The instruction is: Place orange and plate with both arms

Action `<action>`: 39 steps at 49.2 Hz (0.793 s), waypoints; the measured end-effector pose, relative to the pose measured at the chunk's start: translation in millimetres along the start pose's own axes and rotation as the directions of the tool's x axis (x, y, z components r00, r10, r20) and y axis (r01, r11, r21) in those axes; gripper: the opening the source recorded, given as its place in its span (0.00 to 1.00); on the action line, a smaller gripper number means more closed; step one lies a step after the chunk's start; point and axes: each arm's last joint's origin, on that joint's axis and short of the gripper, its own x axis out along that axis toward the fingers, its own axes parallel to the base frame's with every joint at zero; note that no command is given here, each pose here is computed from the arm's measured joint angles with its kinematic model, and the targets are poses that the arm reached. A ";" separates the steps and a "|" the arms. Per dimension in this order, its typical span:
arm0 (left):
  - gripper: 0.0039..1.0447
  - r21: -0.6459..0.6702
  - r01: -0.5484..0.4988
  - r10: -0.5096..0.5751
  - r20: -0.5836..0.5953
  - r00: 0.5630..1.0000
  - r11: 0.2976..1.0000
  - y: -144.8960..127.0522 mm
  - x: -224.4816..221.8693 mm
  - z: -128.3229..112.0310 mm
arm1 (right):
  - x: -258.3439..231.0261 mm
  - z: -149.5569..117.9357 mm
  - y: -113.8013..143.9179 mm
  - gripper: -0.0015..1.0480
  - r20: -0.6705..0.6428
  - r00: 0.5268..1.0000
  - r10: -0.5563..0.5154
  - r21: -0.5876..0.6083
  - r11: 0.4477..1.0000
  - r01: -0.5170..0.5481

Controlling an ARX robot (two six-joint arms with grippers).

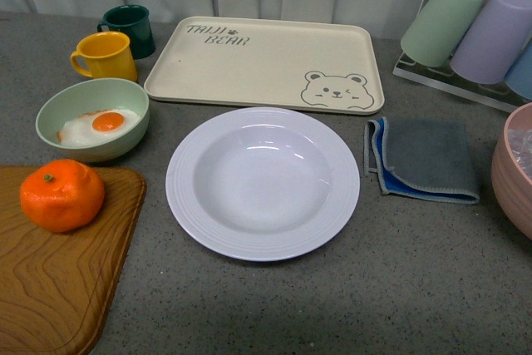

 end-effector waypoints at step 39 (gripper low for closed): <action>0.94 0.000 0.000 0.000 0.000 1.000 1.000 0.0 0.0 0.0 | 0.0 0.0 0.0 0.91 0.000 1.000 0.000 0.000 1.000 0.000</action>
